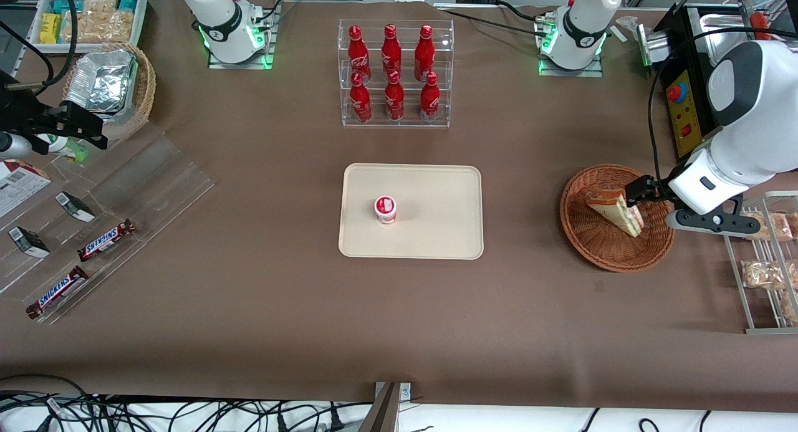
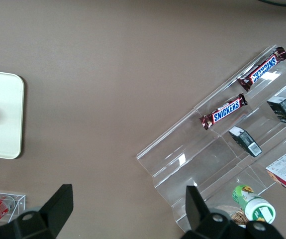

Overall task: Place sandwich from basket to tray
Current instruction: 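Move the left gripper above the sandwich in the wicker basket, then lower the open left gripper and close it on the wrapped sandwich, then lift the sandwich out of the basket with the left gripper, then carry the sandwich over the cream tray beside the red cup, then lower the sandwich onto the tray and open the left gripper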

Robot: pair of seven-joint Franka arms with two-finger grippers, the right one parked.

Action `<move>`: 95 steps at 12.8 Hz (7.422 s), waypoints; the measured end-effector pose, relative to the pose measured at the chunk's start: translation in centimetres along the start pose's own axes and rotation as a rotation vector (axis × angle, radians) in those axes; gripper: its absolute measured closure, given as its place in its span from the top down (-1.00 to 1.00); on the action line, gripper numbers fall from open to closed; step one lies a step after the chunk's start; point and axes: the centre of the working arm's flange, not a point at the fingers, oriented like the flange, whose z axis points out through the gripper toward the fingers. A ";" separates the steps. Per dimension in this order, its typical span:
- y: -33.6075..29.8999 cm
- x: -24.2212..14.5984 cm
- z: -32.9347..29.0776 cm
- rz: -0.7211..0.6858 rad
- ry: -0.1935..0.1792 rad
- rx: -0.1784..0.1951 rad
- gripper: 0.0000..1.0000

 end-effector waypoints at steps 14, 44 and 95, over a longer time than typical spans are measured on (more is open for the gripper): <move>-5.0 -1.3 2.8 -0.369 -0.120 0.006 1.00; -3.0 -7.7 21.6 -1.023 -0.025 0.130 0.81; 41.6 -5.7 21.8 -0.176 0.012 0.163 -0.18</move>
